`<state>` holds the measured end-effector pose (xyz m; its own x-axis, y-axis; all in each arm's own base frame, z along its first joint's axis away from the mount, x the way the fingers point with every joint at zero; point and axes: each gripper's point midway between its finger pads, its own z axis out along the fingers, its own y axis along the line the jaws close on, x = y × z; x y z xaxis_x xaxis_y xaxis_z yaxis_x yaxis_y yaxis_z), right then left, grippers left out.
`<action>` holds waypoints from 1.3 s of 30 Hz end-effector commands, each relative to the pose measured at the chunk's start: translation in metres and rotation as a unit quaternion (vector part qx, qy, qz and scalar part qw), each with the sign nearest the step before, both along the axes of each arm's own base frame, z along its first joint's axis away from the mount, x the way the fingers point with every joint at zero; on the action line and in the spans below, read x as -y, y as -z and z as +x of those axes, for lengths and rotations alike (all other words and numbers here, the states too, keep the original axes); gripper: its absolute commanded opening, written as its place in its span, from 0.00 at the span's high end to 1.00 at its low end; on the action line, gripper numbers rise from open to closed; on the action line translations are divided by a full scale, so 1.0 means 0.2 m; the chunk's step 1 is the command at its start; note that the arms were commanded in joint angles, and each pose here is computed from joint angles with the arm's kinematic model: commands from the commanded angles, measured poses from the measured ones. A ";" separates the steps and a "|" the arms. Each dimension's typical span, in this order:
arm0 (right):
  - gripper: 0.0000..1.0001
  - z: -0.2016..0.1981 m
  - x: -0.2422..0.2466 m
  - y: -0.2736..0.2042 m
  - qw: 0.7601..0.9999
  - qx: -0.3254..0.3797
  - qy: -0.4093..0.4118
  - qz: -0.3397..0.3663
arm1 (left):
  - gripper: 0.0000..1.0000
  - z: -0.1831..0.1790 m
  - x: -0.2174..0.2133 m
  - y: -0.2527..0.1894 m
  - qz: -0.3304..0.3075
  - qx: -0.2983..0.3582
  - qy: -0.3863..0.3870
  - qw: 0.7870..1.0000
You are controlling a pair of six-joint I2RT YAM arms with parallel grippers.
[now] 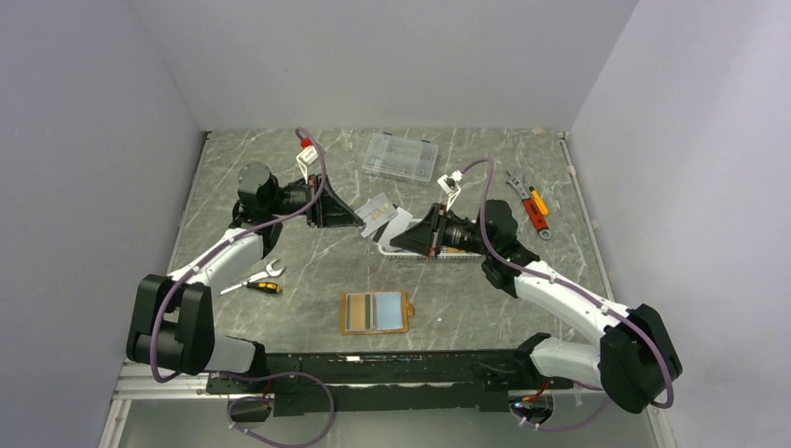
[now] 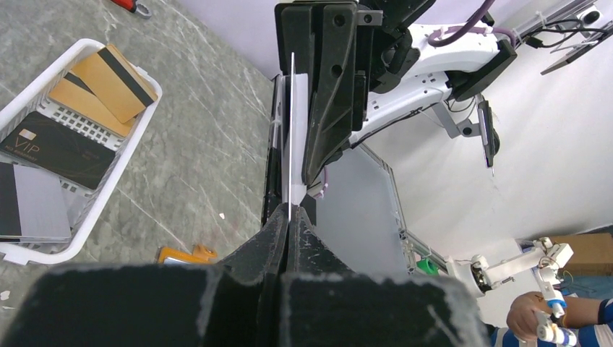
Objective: Put the credit cards into the card holder
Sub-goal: Place the credit card in the storage box.
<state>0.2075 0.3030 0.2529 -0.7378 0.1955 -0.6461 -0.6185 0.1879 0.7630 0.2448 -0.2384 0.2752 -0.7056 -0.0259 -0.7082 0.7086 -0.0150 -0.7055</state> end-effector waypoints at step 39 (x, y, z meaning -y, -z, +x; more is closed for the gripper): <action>0.76 0.56 0.12 0.91 0.919 -0.250 0.060 -0.298 | 1.00 -0.09 0.00 -0.08 0.006 0.089 0.024 0.996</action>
<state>0.3136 0.2816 0.0678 -0.9725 0.0190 -0.2319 -0.1562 0.6856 0.7110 0.2340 -0.2388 0.2680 -0.6557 0.0126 -0.7549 0.7549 -0.0085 -0.6558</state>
